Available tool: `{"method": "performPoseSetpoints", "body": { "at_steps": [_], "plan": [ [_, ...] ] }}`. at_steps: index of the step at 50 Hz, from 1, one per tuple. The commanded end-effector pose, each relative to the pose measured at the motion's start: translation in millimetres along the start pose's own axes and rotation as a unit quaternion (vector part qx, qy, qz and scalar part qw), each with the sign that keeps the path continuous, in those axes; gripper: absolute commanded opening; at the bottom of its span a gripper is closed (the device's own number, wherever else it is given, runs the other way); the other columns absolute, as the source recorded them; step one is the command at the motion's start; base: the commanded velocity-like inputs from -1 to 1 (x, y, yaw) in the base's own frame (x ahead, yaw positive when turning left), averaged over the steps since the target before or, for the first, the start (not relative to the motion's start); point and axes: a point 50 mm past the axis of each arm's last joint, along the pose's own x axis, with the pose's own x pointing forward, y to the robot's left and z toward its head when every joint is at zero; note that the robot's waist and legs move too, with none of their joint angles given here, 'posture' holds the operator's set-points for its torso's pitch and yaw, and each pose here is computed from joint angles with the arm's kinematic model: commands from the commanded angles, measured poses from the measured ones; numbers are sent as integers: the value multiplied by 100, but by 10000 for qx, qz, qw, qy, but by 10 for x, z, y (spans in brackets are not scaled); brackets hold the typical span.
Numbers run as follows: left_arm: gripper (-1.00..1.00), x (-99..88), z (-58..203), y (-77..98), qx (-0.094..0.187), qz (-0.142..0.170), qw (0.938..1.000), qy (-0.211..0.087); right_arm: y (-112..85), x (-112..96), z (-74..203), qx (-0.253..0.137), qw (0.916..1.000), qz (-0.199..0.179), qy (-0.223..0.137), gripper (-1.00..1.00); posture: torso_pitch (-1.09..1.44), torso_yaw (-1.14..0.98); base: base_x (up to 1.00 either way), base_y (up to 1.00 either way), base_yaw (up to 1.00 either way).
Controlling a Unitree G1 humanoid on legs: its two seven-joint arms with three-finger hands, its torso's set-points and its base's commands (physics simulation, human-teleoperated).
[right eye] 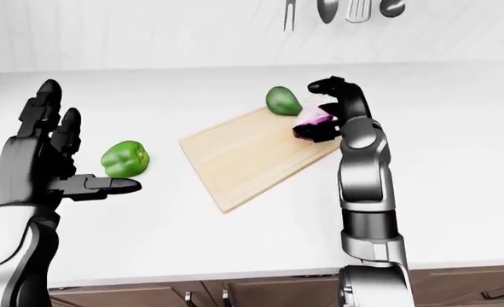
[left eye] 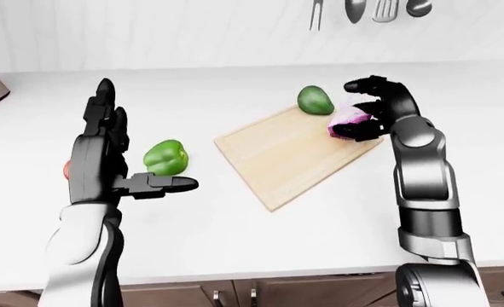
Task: Place the avocado, onion, tomato and bell pepper on the cutting board.
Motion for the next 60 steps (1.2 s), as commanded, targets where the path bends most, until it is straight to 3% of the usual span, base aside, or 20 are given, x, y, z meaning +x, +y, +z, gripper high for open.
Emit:
{"method": "performPoseSetpoints", "body": {
  "at_steps": [1, 7, 8, 9, 14, 19, 25, 31, 37, 39, 42, 43, 47, 48, 49, 51, 60],
  "plan": [
    [100, -9, 129, 12, 53, 44, 9992, -382, -126, -27, 183, -23, 9988, -266, -412, 53, 0, 0, 0, 0, 0],
    [100, -17, 135, 28, 62, 67, 9992, -385, -109, -38, 144, -17, 9990, -244, -384, 78, 0, 0, 0, 0, 0],
    [100, -16, 139, 35, 63, 78, 9992, -388, -114, -42, 149, 2, 9990, -245, -384, 95, 0, 0, 0, 0, 0],
    [100, -17, 139, 39, 69, 84, 9992, -390, -118, -42, 151, -10, 9989, -248, -387, 100, 0, 0, 0, 0, 0],
    [100, -21, 120, 34, 66, 83, 9992, -377, -121, -27, 141, -22, 9989, -275, -381, 100, 0, 0, 0, 0, 0],
    [100, -25, 121, 34, 61, 79, 9992, -383, -262, -115, 191, 130, 9968, -583, -524, 100, 0, 0, 0, 0, 0],
    [100, -25, 126, 44, 81, 87, 9992, -386, -391, -493, 176, 312, 9940, -861, -590, 100, 0, 0, 0, 0, 0],
    [100, -29, 126, 33, 67, 69, 9992, -387, -518, -826, 307, 237, 9918, -956, -818, 100, 0, 0, 0, 0, 0],
    [100, -19, 139, 40, 90, 65, 9992, -390, -478, -1096, 373, 240, 9905, -771, -1109, 100, 0, 0, 0, 0, 0],
    [100, -17, 144, 44, 91, 67, 9992, -392, -422, -1180, 398, 473, 9887, -553, -1314, 100, 0, 0, 0, 0, 0],
    [100, -14, 153, 48, 105, 72, 9991, -396, -374, -1270, 357, 602, 9875, -596, -1329, 100, 0, 0, 0, 0, 0],
    [100, -12, 156, 54, 105, 77, 9991, -395, -330, -1301, 362, 662, 9850, -550, -1498, 100, 0, 0, 0, 0, 0],
    [100, -11, 191, 90, 156, 127, 9991, -382, -213, -1361, 252, 1000, 9822, -649, -1450, 100, 0, 0, 0, 0, 0],
    [100, -9, 194, 100, 106, 126, 9992, -361, -193, -1372, 240, 1252, 9786, -641, -1500, 100, 0, 0, 0, 0, 0],
    [100, 0, 201, 104, 128, 125, 9992, -352, -144, -1388, 233, 1355, 9779, -446, -1530, 100, 0, 0, 0, 0, 0],
    [100, 18, 213, 106, 116, 97, 9994, -304, -134, -1410, 208, 1333, 9781, -503, -1515, 100, 0, 0, 0, 0, 0],
    [100, 221, 416, 211, 675, -160, 9976, -57, 26, -1510, 138, 1347, 9785, -249, -1544, 100, 0, 0, 0, 0, 0]
  ]
}}
